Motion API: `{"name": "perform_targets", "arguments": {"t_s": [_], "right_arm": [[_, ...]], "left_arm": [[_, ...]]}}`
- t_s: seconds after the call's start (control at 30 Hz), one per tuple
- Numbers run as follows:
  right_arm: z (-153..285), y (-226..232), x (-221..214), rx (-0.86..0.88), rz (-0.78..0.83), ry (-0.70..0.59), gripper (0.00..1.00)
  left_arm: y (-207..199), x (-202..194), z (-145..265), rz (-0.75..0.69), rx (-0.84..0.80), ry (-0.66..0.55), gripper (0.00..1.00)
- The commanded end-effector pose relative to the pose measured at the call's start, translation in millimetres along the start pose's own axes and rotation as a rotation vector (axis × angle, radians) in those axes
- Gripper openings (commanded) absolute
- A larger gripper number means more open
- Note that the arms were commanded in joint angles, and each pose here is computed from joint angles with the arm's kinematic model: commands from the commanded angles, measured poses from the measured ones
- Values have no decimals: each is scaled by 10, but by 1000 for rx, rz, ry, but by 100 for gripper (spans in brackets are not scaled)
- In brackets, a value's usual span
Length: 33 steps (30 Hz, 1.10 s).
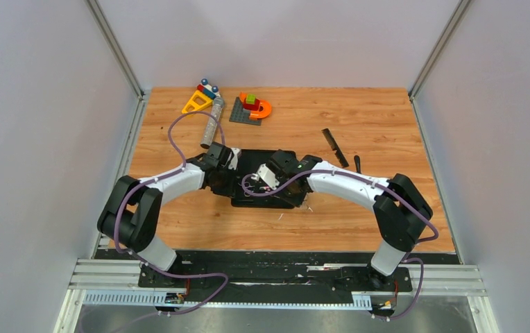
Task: Sort the hair-cutting tools
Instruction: Place the scissors in the hairdressing tool bag.
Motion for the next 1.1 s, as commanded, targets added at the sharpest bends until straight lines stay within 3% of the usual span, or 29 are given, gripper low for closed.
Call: {"name": "perform_targets", "arguments": {"t_s": [0.0, 0.1, 0.2, 0.5, 1.07], "right_arm": [[48, 9, -48, -1, 5, 34, 0], [2, -7, -47, -4, 0, 65, 0], [-31, -51, -74, -27, -13, 89, 0], [-34, -253, -221, -65, -8, 86, 0], [-123, -148, -170, -4, 128, 47, 0]], "left_arm": [[-35, 78, -9, -50, -18, -4, 26], [-11, 109, -22, -48, 0, 1, 37], [20, 109, -36, -40, 24, 12, 40], [53, 89, -88, -23, 49, 30, 39], [-63, 159, -169, -76, -60, 5, 31]]}}
Point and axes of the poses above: each gripper's point midway between its finger pads, its own z axis back along the fingers, its own y axis along the line the jaws close on, x = y × z, the point moved 4 cm from there along z, back along the fingers, and after that the axes turned 11 degrees about -z, right-handed, at the moved point
